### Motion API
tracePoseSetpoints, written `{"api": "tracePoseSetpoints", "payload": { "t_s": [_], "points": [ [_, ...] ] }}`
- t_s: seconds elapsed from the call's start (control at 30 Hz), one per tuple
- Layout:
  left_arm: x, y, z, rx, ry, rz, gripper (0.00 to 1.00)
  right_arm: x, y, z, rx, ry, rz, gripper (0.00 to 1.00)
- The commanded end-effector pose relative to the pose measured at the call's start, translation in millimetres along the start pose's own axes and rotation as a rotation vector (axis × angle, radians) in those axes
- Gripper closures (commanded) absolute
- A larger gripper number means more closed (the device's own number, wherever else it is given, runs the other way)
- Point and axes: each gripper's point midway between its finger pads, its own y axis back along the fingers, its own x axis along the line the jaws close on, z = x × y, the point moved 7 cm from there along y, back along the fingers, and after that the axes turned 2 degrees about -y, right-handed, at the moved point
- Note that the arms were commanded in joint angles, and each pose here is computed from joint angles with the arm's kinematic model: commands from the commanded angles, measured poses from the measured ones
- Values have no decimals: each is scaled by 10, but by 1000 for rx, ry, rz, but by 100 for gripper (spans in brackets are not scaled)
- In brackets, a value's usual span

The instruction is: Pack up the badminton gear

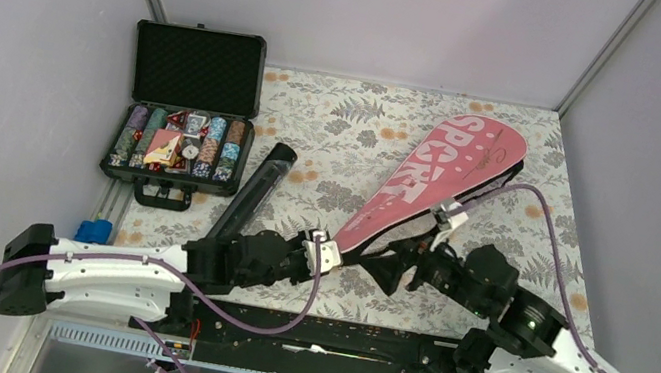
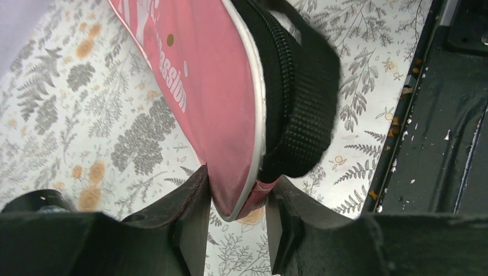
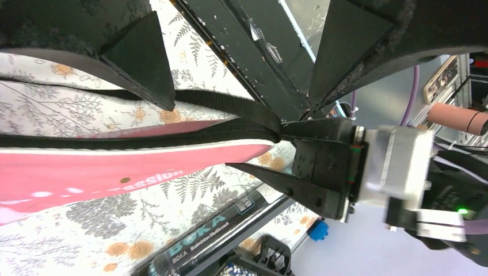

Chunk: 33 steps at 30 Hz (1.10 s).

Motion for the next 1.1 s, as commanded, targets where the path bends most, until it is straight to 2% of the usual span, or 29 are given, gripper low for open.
{"api": "tracePoseSetpoints", "payload": {
  "t_s": [0.0, 0.1, 0.27, 0.47, 0.5, 0.57, 0.6, 0.63, 0.83, 1.07],
  "points": [
    [-9, -58, 80, -77, 117, 41, 81, -122, 246, -29, -22, 8, -76, 5],
    [-59, -97, 30, -82, 150, 28, 77, -180, 412, -41, -43, -6, -113, 1],
    [-107, -166, 44, -83, 187, 8, 72, -308, 641, 53, -132, -20, -232, 0],
    [-129, -174, 151, -51, 206, -28, 50, -506, 824, 153, -183, -64, -475, 1],
    [-123, -166, 162, -44, 206, -27, 45, -521, 842, 170, -193, -76, -499, 0],
    [-104, -143, 166, -37, 206, -16, 25, -518, 851, 181, -196, -87, -506, 0],
    [-91, -128, 169, -36, 206, -7, 7, -509, 851, 190, -194, -87, -502, 0],
    [-75, -109, 182, -37, 208, 0, 2, -505, 853, 193, -190, -81, -501, 0],
    [27, 68, 367, -87, 261, 36, 1, -513, 867, 207, -162, -74, -541, 0],
    [278, 413, 695, -131, 391, 160, 1, -534, 999, 328, -229, -103, -605, 0]
  ]
}}
